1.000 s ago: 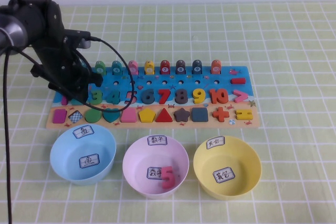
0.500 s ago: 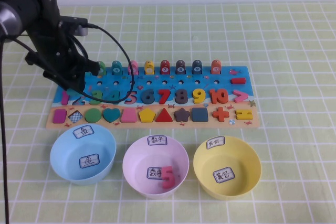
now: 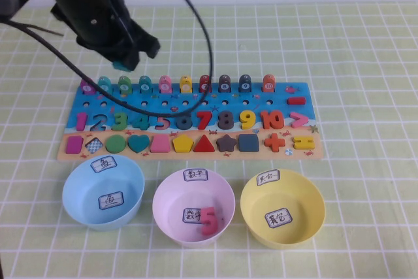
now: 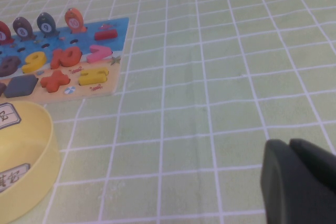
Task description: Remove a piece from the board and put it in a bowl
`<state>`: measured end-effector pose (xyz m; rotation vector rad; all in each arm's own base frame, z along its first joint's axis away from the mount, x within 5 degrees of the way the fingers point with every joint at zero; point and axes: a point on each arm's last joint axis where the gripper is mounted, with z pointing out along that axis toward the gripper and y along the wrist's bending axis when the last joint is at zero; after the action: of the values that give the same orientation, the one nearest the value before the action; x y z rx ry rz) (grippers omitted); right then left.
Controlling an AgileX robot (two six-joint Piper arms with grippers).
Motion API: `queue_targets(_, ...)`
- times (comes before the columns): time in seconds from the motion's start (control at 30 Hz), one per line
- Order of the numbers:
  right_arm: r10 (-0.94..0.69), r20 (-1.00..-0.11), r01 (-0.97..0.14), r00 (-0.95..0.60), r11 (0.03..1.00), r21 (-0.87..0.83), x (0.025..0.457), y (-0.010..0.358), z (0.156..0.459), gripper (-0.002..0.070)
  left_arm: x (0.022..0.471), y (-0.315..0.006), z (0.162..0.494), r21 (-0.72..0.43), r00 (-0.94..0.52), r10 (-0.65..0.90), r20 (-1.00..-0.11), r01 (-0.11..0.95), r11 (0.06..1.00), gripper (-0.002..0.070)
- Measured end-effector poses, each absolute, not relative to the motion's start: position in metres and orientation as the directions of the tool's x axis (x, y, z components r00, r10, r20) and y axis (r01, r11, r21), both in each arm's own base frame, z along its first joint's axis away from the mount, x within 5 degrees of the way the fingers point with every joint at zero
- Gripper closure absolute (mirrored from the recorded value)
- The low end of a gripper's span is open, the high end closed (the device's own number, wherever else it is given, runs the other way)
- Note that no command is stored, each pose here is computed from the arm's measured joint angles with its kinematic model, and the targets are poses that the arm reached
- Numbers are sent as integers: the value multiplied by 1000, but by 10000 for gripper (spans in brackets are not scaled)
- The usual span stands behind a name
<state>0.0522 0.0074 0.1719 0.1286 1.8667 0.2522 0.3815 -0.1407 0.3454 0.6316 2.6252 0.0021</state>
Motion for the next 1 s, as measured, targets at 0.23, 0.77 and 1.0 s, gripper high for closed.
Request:
queue_targets(0.23, 215, -927, -39, -306, 971, 238, 52, 7, 172, 694, 316, -173, 334, 92, -749, 577, -326, 583, 807, 472)
queue_targets(0.77, 215, -927, -39, -306, 971, 238, 52, 7, 172, 694, 265, -223, 248, 62, -681, 676, -283, 690, 721, 472)
queue_targets(1.0, 215, -927, -39, -306, 971, 238, 52, 7, 172, 694, 268, -230, 223, 31, -679, 704, -209, 715, 698, 425)
